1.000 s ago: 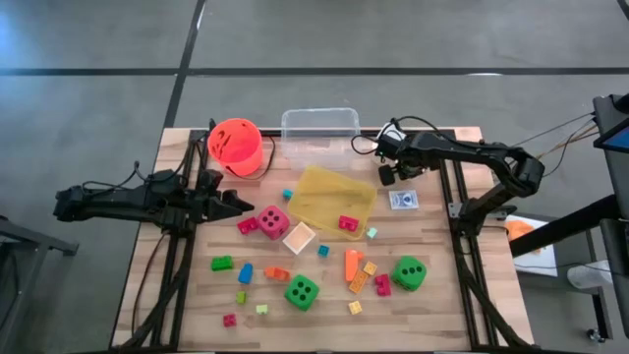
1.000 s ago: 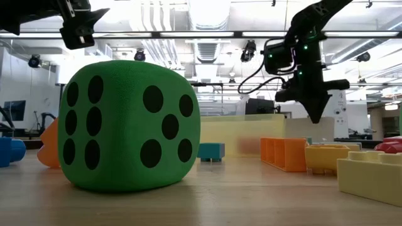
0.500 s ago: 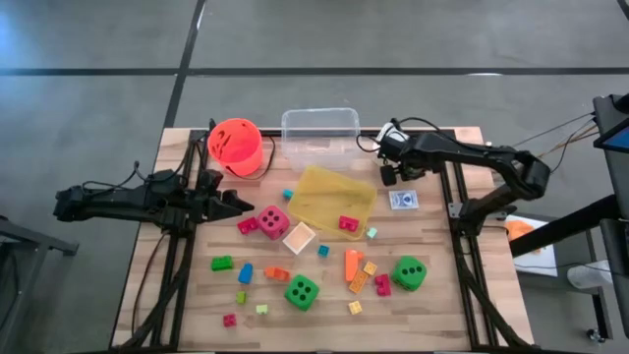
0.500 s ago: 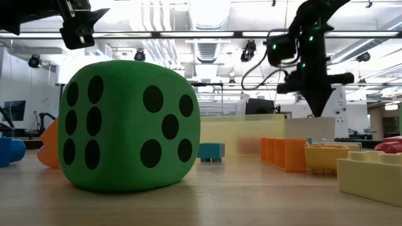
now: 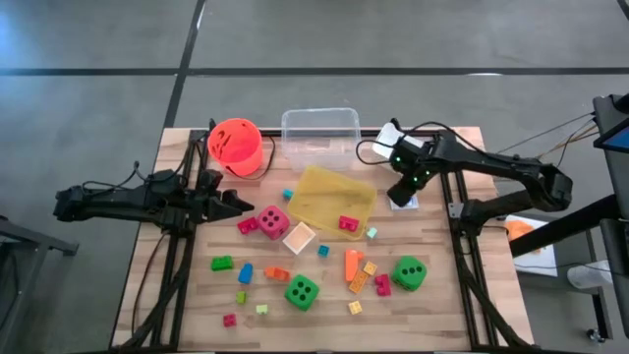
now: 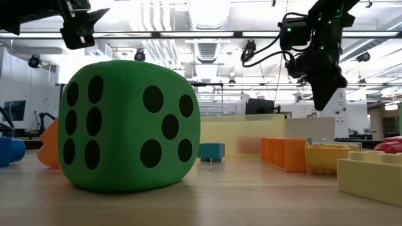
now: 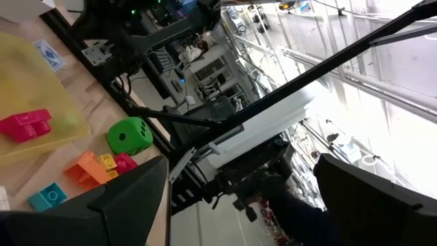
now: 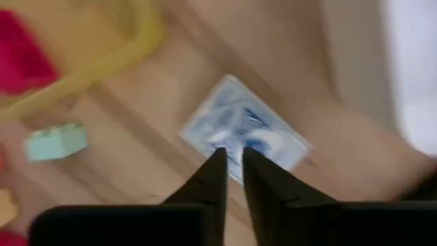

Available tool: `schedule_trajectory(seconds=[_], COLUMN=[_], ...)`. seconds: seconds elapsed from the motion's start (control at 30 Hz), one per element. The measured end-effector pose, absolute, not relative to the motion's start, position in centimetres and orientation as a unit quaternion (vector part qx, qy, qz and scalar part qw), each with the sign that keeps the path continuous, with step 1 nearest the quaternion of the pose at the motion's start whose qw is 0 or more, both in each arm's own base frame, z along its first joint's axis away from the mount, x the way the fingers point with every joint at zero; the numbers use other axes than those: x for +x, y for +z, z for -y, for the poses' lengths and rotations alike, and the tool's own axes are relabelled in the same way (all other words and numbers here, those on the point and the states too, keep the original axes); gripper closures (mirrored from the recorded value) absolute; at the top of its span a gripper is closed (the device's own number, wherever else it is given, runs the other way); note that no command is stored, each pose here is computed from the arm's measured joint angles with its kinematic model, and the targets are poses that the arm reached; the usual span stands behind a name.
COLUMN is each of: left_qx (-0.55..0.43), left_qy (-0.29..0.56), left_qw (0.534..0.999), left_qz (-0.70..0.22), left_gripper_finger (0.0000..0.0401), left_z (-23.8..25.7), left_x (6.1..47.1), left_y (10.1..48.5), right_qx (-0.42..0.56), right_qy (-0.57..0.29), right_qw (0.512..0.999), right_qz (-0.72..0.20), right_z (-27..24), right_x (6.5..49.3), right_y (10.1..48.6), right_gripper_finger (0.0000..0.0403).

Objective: Pick & Place Toys
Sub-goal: Put the blue game card into the white bin

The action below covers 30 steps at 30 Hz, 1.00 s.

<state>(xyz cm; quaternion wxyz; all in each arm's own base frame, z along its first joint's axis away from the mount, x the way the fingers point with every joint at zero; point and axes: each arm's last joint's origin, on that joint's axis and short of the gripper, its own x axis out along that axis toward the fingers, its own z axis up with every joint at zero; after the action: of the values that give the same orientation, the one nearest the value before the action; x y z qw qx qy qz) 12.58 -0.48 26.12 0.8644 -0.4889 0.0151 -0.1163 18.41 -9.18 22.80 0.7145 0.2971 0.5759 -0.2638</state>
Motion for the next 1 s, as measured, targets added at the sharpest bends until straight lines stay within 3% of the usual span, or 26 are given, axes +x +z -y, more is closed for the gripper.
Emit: schedule_trajectory(seconds=[0.2,0.5,0.7,1.0], left_qx=[-0.489,-0.491,-0.491,-0.492], left_qy=[-0.116,-0.116,-0.116,-0.116], left_qw=[0.865,0.863,0.863,0.862], left_qz=[-0.015,-0.016,-0.016,-0.016], left_gripper_finger=[0.0031,0.0031,0.0031,0.0031], left_z=[0.5,0.5,0.5,0.5], left_x=[12.6,12.6,12.6,12.6], left_y=[26.1,26.1,26.1,26.1], right_qx=[0.297,0.244,0.201,0.111], right_qy=[-0.191,-0.172,-0.124,-0.047], right_qw=[0.751,0.725,0.720,0.726], right_qz=[-0.558,-0.621,-0.653,-0.677], right_z=[9.4,9.9,10.0,10.1], right_x=[19.6,20.4,20.8,21.0], right_y=[21.4,18.7,17.5,16.7], right_gripper_finger=[0.0223,0.0088,0.0045,0.0039])
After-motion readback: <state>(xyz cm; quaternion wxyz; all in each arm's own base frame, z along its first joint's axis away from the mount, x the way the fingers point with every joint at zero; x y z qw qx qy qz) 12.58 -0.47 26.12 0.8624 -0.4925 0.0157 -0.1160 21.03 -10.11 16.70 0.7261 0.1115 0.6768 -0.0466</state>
